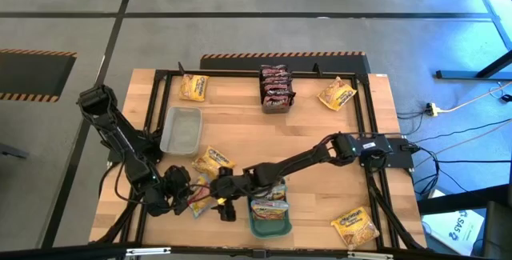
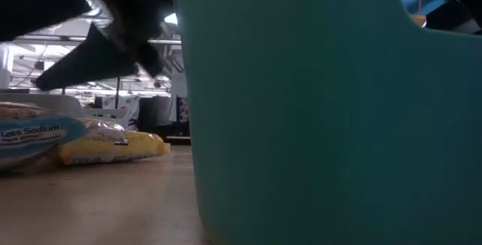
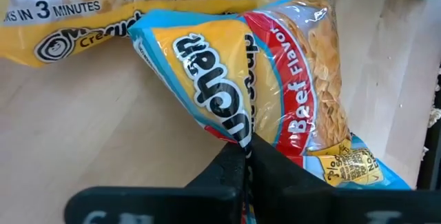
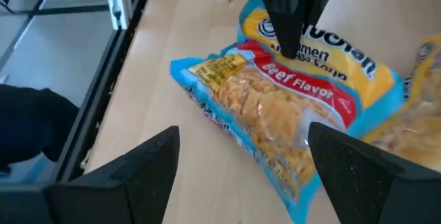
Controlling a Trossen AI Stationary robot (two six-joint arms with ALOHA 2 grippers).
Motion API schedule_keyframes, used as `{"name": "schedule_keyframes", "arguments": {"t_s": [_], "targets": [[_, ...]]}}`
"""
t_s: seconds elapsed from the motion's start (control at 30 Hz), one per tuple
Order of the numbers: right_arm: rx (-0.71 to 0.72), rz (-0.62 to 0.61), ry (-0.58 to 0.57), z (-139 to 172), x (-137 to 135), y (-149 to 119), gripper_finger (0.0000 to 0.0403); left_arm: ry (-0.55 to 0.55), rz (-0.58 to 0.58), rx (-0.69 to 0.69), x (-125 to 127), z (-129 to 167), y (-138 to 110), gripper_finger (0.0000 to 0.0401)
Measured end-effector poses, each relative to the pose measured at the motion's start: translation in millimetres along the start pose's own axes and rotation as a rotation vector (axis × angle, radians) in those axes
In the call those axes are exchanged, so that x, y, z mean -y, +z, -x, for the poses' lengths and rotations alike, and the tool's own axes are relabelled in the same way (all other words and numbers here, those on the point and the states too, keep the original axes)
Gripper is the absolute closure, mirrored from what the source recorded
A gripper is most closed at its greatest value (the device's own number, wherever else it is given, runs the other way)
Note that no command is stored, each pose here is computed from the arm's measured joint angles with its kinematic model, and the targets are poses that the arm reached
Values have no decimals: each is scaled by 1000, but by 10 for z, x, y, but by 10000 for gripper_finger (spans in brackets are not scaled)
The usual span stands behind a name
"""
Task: Sort Maruchan noodles
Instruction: Put the blue noodle pack into the blue bin
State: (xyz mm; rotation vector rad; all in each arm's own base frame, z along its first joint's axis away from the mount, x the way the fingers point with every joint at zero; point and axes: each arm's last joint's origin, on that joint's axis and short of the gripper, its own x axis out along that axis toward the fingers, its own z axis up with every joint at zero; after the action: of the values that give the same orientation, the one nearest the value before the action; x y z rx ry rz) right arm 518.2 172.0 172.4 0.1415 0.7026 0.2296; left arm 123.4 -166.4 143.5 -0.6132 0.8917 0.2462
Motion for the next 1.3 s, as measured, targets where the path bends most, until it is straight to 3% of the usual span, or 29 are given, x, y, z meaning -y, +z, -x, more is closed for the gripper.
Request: {"name": "schedule_keyframes", "arguments": {"t_s": [0.17, 0.5, 0.87, 1.3], "targets": [[-30, 57, -39, 145, -112, 34, 100, -7, -22, 0, 21, 8, 4, 399], [-153, 174, -58, 350, -394, -54, 100, -47, -119, 60, 338, 194, 148, 401], [-238, 185, -96, 675, -551, -30, 100, -41, -256, 157, 606, 426, 333, 401], [-259, 224, -207, 960, -736, -28, 100, -24, -348, 221, 770, 404, 447, 401]]}}
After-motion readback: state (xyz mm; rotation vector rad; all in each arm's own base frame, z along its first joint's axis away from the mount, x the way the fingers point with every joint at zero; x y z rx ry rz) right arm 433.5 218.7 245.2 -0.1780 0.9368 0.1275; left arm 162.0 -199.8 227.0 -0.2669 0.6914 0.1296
